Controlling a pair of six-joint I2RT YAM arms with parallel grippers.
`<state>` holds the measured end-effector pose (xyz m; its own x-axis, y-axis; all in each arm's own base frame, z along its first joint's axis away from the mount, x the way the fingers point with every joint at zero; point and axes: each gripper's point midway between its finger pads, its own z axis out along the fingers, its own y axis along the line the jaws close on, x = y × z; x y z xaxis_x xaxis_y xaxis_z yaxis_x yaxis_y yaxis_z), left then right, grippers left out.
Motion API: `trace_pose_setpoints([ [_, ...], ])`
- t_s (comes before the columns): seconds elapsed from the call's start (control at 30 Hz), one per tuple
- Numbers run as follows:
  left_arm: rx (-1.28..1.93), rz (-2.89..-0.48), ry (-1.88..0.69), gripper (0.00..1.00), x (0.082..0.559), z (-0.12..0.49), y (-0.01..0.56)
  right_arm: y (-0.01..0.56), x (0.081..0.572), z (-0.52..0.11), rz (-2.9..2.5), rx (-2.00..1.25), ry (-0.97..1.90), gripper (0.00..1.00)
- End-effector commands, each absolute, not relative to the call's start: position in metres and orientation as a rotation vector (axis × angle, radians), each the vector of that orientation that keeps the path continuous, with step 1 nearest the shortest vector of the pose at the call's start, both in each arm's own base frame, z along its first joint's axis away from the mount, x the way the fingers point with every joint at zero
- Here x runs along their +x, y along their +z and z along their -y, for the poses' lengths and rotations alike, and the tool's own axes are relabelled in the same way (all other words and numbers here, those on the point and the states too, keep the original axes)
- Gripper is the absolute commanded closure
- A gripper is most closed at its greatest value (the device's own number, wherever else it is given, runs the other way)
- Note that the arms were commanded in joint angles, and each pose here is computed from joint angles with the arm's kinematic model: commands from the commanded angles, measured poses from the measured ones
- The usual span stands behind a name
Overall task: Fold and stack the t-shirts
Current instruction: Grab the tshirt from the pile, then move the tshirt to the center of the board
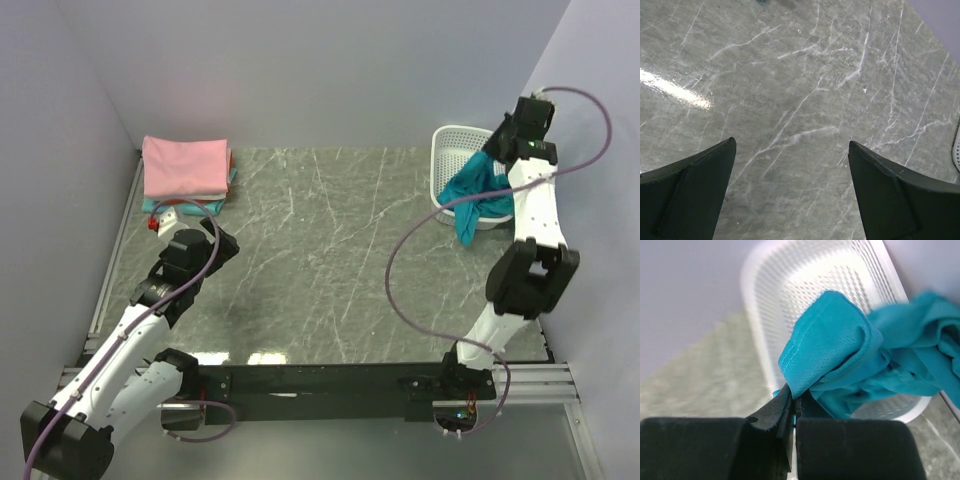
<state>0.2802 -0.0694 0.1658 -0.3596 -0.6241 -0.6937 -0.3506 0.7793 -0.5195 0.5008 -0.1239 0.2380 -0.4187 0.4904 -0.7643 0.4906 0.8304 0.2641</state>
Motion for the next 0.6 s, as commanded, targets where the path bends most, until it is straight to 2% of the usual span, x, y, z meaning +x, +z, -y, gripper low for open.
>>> trace_pose_setpoints([
  [0.0,-0.738,-1.938,-0.414,0.01,0.281,0.074,0.190,0.344,0.486,0.080,-1.875,0.534,0.116,1.00],
  [0.33,-0.719,-1.897,-0.482,0.00,0.273,0.077,0.204,0.511,0.404,-0.033,-1.594,0.218,0.318,1.00],
  [0.57,-0.718,-1.896,-0.502,0.01,0.271,0.079,0.206,0.585,0.344,-0.116,-1.414,-0.006,0.580,1.00],
])
